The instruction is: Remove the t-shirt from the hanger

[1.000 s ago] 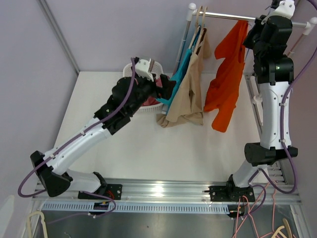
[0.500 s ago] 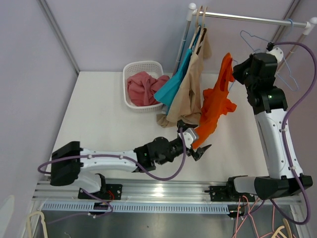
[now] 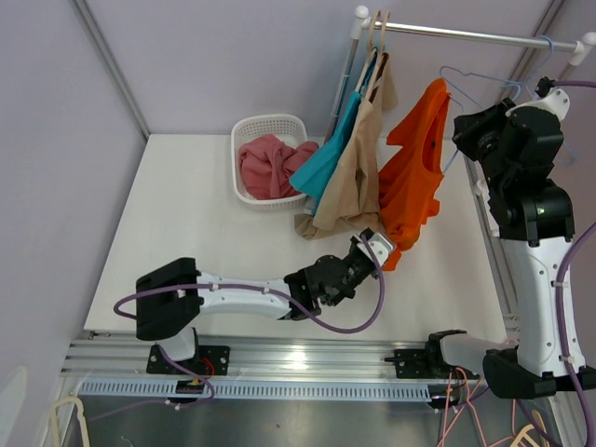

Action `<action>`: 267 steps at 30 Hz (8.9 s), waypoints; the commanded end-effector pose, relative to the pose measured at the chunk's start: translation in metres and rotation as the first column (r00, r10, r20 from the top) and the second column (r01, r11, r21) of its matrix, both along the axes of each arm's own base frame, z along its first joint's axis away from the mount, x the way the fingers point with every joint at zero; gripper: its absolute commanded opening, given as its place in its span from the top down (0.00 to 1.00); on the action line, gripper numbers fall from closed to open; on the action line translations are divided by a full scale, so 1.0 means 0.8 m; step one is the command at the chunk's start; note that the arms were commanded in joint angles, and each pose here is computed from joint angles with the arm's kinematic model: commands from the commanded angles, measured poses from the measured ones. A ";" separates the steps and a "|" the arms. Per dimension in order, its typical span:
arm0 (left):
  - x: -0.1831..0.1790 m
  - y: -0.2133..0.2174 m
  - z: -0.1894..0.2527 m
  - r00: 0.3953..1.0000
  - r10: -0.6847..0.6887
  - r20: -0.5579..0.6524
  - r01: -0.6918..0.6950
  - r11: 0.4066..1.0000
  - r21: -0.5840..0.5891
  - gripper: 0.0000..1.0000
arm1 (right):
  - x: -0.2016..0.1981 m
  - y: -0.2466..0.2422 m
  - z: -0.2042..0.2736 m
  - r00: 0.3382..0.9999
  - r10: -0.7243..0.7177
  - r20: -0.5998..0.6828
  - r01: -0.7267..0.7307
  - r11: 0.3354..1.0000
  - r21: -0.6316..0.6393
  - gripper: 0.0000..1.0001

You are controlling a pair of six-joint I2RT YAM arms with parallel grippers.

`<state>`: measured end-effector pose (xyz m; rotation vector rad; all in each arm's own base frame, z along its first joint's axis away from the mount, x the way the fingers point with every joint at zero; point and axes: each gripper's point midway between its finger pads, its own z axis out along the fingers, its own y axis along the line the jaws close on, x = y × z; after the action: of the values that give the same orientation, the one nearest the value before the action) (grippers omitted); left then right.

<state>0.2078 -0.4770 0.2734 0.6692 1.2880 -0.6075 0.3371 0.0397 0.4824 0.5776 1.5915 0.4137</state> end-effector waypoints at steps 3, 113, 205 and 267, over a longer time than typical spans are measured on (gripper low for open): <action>-0.066 0.041 0.089 0.983 -0.040 0.178 0.071 0.983 -0.168 0.99 | 0.014 -0.012 -0.001 0.998 -0.033 -0.062 0.032 0.999 -0.012 1.00; -0.164 -0.016 0.198 0.975 -0.029 0.222 0.067 0.984 -0.165 1.00 | 0.066 0.021 -0.017 0.921 0.312 -0.233 -0.277 0.946 0.171 1.00; 0.228 0.417 0.589 0.920 0.251 0.303 0.000 0.770 -0.638 0.99 | 0.266 -0.114 -0.023 0.978 0.208 0.014 -0.200 0.956 -0.212 1.00; 0.273 0.275 0.194 0.772 0.205 -0.602 -0.337 0.935 -0.113 0.01 | 0.180 0.074 0.005 0.933 0.355 -0.052 -0.358 0.907 -0.223 0.34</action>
<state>0.4516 -0.2363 0.4024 -0.0904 1.9286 -0.7389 0.4618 0.0741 0.4910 0.1354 1.7339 0.4211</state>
